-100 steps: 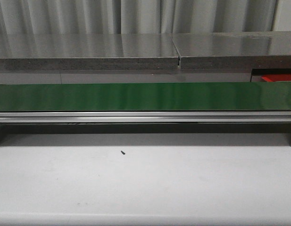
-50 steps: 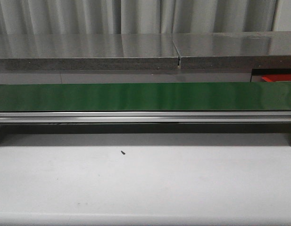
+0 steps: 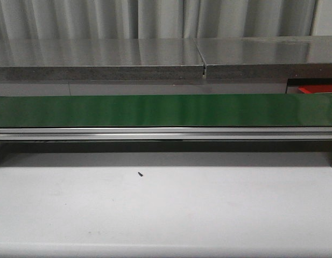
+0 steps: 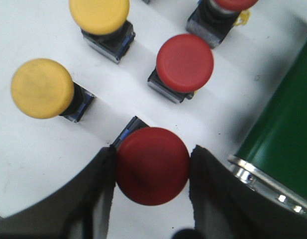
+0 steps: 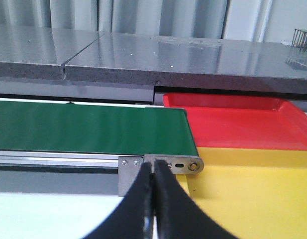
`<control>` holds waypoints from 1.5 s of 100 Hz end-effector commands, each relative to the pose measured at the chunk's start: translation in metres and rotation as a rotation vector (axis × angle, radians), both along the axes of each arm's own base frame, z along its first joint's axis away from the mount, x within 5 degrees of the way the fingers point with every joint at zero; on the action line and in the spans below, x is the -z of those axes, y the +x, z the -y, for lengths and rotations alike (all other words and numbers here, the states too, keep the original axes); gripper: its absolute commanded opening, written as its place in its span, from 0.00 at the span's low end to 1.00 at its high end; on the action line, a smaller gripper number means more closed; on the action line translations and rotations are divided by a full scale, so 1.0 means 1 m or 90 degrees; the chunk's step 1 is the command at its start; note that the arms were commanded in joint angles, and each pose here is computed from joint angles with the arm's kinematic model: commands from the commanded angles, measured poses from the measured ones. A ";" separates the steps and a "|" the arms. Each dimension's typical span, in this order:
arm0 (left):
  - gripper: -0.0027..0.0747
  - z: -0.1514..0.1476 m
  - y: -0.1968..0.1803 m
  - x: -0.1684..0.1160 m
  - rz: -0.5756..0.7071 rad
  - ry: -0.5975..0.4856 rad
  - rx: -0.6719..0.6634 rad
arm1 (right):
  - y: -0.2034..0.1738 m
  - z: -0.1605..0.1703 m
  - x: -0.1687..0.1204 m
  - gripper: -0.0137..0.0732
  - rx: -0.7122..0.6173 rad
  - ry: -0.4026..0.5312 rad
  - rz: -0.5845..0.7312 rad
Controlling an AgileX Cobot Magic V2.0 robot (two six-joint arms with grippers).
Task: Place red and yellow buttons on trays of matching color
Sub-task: 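Carry the red button with the left gripper onto the conveyor and release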
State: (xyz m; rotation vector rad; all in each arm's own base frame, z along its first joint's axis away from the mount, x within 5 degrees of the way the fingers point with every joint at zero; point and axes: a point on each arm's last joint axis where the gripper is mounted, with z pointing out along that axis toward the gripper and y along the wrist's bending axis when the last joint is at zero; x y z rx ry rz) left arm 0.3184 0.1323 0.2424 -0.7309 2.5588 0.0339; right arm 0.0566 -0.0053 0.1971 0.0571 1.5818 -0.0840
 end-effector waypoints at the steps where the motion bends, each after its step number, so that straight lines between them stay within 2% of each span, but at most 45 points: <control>1: 0.22 0.002 -0.007 -0.050 0.098 0.034 -0.007 | -0.001 -0.001 -0.009 0.08 -0.004 -0.013 0.064; 13: 0.22 0.011 -0.010 -0.081 0.146 0.043 0.009 | -0.001 -0.001 -0.009 0.08 -0.004 -0.013 0.064; 24: 0.22 0.026 -0.003 -0.104 0.182 0.028 0.058 | -0.001 -0.001 -0.009 0.08 -0.004 -0.013 0.064; 36: 0.22 0.043 0.010 -0.113 0.195 0.020 0.106 | -0.001 -0.001 -0.009 0.08 -0.004 -0.013 0.064; 67: 0.22 0.080 0.050 -0.084 0.120 -0.021 0.188 | -0.001 -0.001 -0.009 0.08 -0.004 -0.013 0.064; 83: 0.22 0.088 0.062 -0.070 0.103 -0.046 0.198 | -0.001 -0.001 -0.009 0.08 -0.004 -0.013 0.064; 106: 0.24 0.089 0.065 -0.065 0.099 -0.059 0.196 | -0.001 -0.001 -0.009 0.08 -0.004 -0.013 0.064; 113: 0.29 0.089 0.065 -0.065 0.099 -0.059 0.196 | -0.001 -0.001 -0.009 0.08 -0.004 -0.013 0.064; 120: 0.42 0.089 0.065 -0.065 0.098 -0.055 0.205 | -0.001 -0.001 -0.009 0.08 -0.004 -0.013 0.064; 132: 0.80 0.090 0.065 -0.065 0.099 -0.056 0.214 | -0.001 -0.001 -0.009 0.08 -0.004 -0.013 0.064; 139: 0.95 0.090 0.065 -0.065 0.099 -0.056 0.214 | -0.001 -0.001 -0.009 0.08 -0.004 -0.013 0.064; 143: 0.96 0.090 0.065 -0.065 0.100 -0.056 0.217 | -0.001 -0.001 -0.009 0.08 -0.004 -0.013 0.064; 150: 0.91 0.091 0.065 -0.069 0.105 -0.053 0.227 | -0.001 -0.001 -0.009 0.08 -0.004 -0.013 0.064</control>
